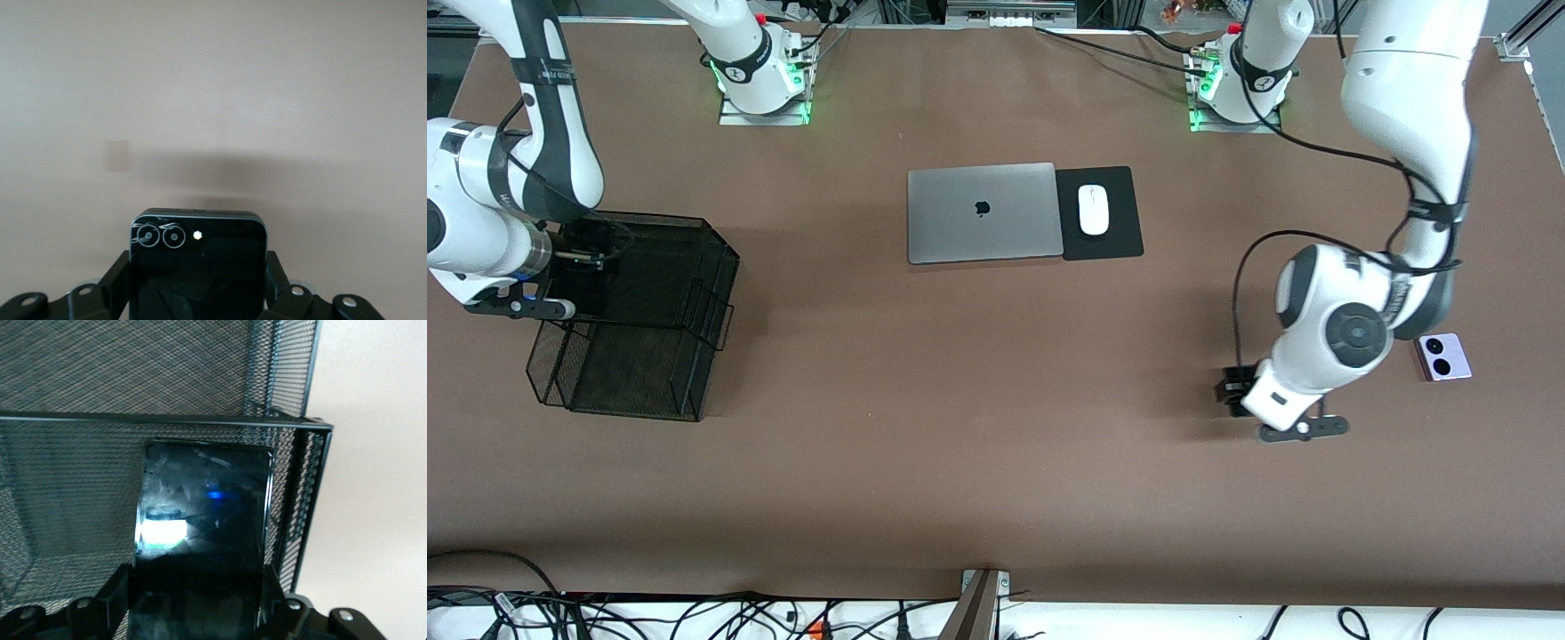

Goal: Place phones with both arms
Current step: 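Carry the flip phone toward the table middle with the left gripper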

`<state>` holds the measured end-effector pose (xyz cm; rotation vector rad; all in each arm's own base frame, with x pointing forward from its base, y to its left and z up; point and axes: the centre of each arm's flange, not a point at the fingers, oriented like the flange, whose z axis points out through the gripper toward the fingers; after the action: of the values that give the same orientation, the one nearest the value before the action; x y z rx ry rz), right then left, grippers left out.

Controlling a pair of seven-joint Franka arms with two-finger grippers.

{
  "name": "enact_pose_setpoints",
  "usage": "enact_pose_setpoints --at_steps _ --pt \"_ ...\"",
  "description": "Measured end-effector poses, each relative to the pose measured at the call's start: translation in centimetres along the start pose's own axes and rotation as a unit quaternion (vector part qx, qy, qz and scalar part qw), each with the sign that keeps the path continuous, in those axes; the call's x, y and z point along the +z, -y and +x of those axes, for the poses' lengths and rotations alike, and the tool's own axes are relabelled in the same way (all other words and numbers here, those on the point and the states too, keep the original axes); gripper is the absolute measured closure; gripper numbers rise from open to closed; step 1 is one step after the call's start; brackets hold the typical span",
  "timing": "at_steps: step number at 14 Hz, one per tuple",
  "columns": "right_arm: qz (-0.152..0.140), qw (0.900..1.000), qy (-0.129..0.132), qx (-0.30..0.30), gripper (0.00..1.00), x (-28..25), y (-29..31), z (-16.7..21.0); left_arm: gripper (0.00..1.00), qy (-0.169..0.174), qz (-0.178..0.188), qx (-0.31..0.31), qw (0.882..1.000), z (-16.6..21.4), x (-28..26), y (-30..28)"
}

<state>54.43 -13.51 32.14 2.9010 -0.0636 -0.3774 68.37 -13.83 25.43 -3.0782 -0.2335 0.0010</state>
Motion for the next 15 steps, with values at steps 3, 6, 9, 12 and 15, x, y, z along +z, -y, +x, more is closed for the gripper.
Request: enact_pose_setpoints --at_steps 3,6,9,12,15 --pt "0.0 1.0 -0.002 0.0 0.19 0.3 -0.4 0.2 0.2 0.0 0.001 -0.011 1.0 -1.5 1.5 -6.7" --pt "0.01 1.0 -0.009 0.007 0.19 -0.2 -0.3 0.6 0.2 0.0 0.002 -0.009 1.0 -2.9 2.7 -11.3" --pt "0.015 1.0 -0.022 0.012 0.09 -1.3 -0.4 1.3 0.2 0.001 0.003 -0.015 1.0 -4.0 3.1 -13.7" --pt "0.013 0.999 -0.03 0.012 0.0 -2.1 -0.4 1.8 0.2 -0.002 0.002 -0.011 1.0 -6.2 3.4 -18.0" --pt "0.012 0.999 -0.043 0.008 0.0 -3.5 0.2 2.6 0.2 -0.005 0.001 -0.001 1.0 -9.2 3.9 -22.9"
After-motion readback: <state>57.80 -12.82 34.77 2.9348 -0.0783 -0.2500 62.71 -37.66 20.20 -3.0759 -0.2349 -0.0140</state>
